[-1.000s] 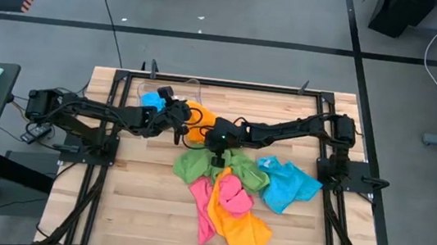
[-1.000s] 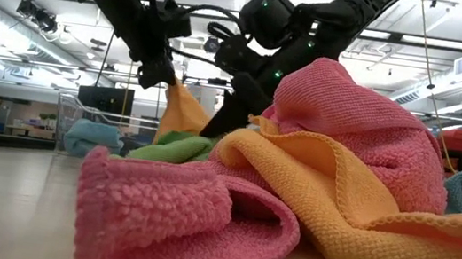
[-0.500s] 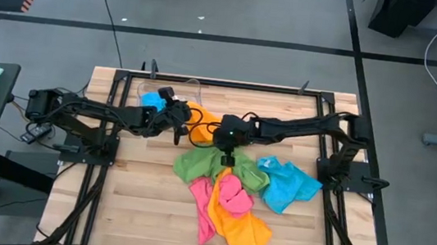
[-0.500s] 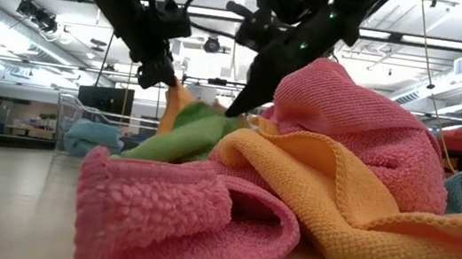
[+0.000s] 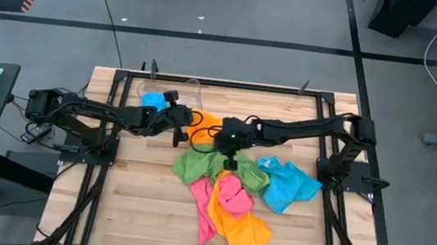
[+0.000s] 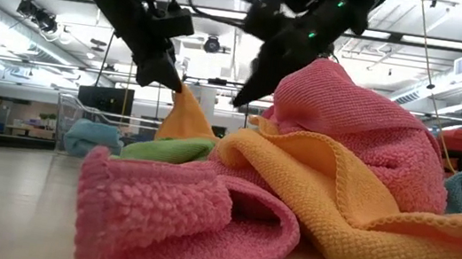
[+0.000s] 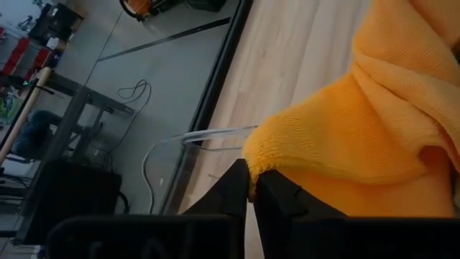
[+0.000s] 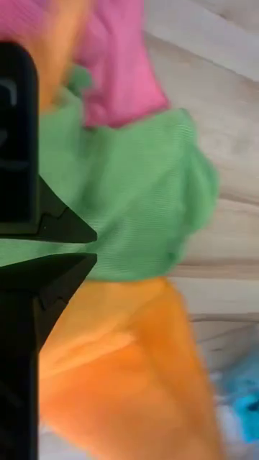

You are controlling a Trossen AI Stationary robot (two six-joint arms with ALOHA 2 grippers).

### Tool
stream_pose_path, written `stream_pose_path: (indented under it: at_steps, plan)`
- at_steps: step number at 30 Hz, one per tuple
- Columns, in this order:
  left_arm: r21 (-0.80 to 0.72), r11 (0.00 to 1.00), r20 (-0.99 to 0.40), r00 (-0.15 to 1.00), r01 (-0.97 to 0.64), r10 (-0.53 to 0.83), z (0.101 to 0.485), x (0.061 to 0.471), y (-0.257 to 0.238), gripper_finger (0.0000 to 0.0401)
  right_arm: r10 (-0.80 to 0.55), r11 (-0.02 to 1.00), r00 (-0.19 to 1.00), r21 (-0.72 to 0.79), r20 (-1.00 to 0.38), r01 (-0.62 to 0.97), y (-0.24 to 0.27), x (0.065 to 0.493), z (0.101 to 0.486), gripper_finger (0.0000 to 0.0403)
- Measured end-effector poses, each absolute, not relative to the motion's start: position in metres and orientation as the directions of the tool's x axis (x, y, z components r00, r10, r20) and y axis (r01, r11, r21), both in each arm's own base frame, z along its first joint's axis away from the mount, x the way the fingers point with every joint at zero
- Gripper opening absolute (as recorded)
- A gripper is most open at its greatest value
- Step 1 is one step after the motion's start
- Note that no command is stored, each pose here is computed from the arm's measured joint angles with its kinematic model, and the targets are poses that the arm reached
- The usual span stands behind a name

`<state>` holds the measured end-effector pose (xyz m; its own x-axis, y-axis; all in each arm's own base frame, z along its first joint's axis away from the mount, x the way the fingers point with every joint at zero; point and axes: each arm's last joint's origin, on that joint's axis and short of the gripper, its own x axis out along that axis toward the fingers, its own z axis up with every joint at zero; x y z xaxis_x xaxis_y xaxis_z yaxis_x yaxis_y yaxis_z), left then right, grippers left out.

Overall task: Fold microfiber towels
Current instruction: Fold the top orange microfiber towel

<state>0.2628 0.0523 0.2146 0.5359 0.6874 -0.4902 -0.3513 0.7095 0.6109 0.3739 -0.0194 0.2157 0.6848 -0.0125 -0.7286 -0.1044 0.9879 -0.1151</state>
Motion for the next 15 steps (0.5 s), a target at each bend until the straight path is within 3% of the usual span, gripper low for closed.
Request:
stream_pose_path:
  at_steps: [5, 15]
  plan:
    - [0.612, 0.71, -0.493, 0.534, -0.349, 0.687, 0.214, 0.263, 0.052, 0.0016, -0.041, 0.976, 0.742, -0.184, -0.669, -0.112, -0.02, 0.39, 0.203, 0.0068]
    - [0.613, 0.711, -0.497, 0.53, -0.345, 0.687, 0.214, 0.262, 0.052, 0.0032, -0.081, 0.965, 0.818, -0.251, -0.57, -0.08, -0.039, 0.413, 0.181, 0.0191]
